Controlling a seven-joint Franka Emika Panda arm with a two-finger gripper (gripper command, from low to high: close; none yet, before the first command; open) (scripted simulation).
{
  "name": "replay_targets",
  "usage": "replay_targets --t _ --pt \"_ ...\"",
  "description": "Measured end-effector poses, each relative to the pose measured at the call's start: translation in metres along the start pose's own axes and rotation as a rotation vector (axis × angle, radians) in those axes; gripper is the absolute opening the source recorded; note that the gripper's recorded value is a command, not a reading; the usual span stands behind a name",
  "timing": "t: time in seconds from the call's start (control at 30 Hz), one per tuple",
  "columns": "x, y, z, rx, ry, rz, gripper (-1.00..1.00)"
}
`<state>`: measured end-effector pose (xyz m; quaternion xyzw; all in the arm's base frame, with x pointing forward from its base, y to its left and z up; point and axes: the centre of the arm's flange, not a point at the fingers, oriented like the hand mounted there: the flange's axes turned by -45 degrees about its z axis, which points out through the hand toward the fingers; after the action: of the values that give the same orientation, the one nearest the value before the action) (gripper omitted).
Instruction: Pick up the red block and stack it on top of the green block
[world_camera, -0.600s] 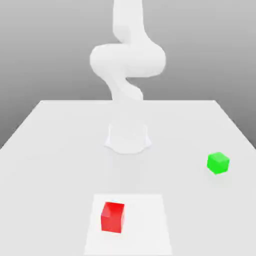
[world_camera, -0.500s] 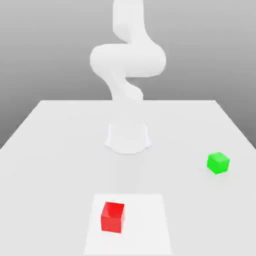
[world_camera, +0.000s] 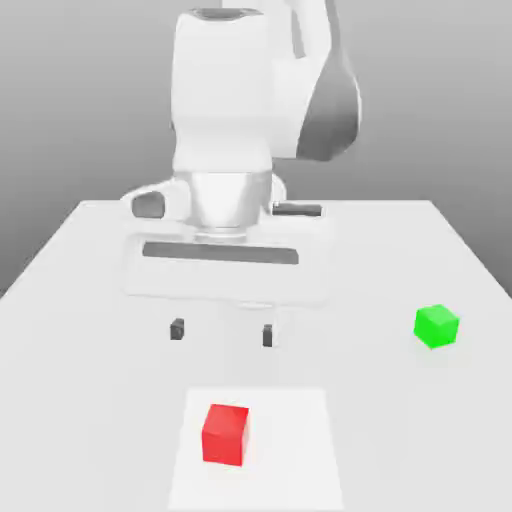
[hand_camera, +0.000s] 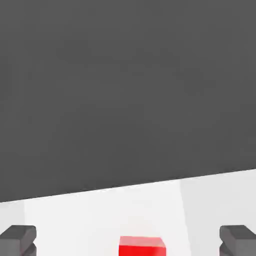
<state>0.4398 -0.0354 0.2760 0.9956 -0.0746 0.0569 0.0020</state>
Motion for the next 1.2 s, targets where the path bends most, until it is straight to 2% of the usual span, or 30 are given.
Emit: replay_targets --t 0.1,0.27,0.3,0.53,0.73,0.97,1.2 --pt "-0.026 0.006 0.053 -0.005 -0.09 0.017 0.0" --pt "-0.038 0.006 0.112 -0.006 -0.113 0.02 0.0" --pt "-0.039 0.006 0.122 -0.006 -0.114 0.02 -1.0" --pt "-0.04 0.006 0.124 -0.006 -0.114 0.02 -1.0" --pt "-0.035 0.002 0.068 -0.004 -0.114 0.013 -1.0" --pt "-0.107 -0.17 0.034 0.048 -0.118 -0.299 -1.0" --pt "-0.224 -0.265 0.007 0.057 -0.122 -0.543 -1.0"
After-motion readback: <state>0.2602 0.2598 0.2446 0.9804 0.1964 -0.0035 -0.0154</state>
